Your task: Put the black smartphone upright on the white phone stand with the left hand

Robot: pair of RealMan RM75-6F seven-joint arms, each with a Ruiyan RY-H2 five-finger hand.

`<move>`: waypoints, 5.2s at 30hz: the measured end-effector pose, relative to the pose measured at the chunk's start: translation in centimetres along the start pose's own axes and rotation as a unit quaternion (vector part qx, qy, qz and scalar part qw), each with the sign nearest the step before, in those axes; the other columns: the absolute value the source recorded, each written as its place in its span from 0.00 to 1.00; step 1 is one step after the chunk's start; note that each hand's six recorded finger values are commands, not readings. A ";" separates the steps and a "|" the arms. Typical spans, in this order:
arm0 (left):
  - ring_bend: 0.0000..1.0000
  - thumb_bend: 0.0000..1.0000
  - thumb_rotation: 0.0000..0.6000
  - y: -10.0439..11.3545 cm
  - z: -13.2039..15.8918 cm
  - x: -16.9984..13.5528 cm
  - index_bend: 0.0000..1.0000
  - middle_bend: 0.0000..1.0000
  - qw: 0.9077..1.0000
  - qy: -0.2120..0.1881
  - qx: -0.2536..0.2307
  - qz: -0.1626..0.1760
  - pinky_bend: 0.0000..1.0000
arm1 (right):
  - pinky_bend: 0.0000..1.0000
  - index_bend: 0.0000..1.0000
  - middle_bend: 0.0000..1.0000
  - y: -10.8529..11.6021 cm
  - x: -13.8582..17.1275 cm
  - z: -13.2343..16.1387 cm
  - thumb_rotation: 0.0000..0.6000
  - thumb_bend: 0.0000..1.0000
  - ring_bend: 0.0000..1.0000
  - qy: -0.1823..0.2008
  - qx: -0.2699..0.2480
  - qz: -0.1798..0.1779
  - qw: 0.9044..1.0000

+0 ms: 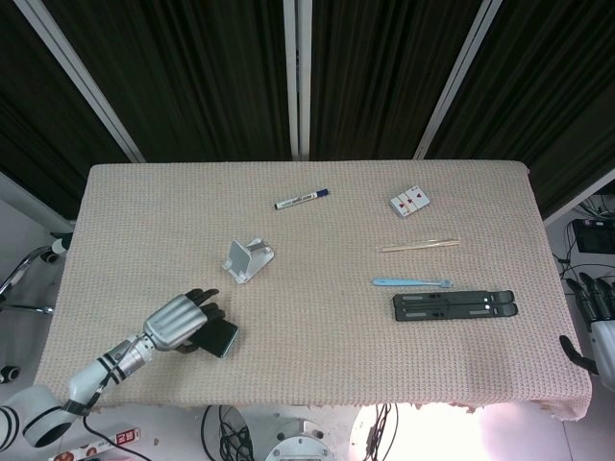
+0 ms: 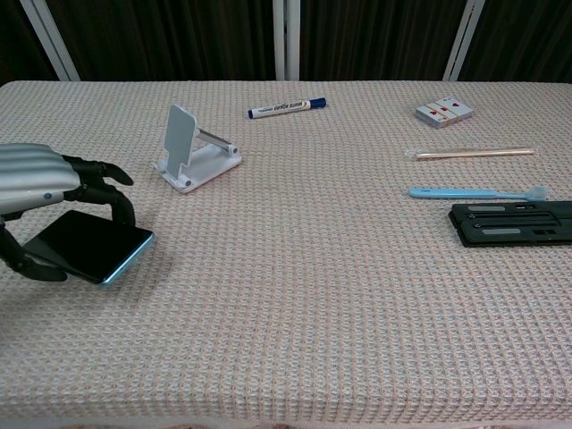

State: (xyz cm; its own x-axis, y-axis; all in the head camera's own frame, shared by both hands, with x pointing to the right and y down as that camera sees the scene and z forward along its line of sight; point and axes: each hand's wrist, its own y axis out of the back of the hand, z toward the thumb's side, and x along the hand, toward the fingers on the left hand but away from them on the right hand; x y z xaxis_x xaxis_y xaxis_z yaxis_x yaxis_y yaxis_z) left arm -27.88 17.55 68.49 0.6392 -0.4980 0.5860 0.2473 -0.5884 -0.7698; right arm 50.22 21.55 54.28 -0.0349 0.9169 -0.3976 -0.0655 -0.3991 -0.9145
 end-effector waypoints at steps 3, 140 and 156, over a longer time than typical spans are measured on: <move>0.29 0.33 1.00 0.2 -0.1 -0.1 0.52 0.50 1.000 0.004 -0.020 0.010 0.35 | 0.00 0.00 0.00 -0.1 0.0 0.1 1.00 0.22 0.00 0.001 0.001 0.002 1.000; 0.35 0.35 1.00 4.3 1.7 11.1 0.60 0.63 0.731 0.320 -0.499 0.339 0.29 | 0.00 0.00 0.00 2.8 -0.3 -2.9 1.00 0.23 0.00 -0.017 -0.032 -0.019 0.999; 0.35 0.35 1.00 4.0 1.4 11.1 0.59 0.63 0.723 0.312 -0.509 0.349 0.29 | 0.00 0.00 0.00 2.8 -0.5 -2.4 1.00 0.23 0.00 -0.016 -0.026 -0.015 0.999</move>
State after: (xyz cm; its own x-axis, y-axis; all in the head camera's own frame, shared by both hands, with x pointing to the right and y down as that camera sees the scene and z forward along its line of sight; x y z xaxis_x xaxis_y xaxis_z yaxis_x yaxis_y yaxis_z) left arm -18.82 10.53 71.51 -0.1819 -0.9028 0.3896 -0.8428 -0.0610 -0.5347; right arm 52.50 19.96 51.78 -0.0651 0.9271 -0.3690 -0.0155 -0.3707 -0.9286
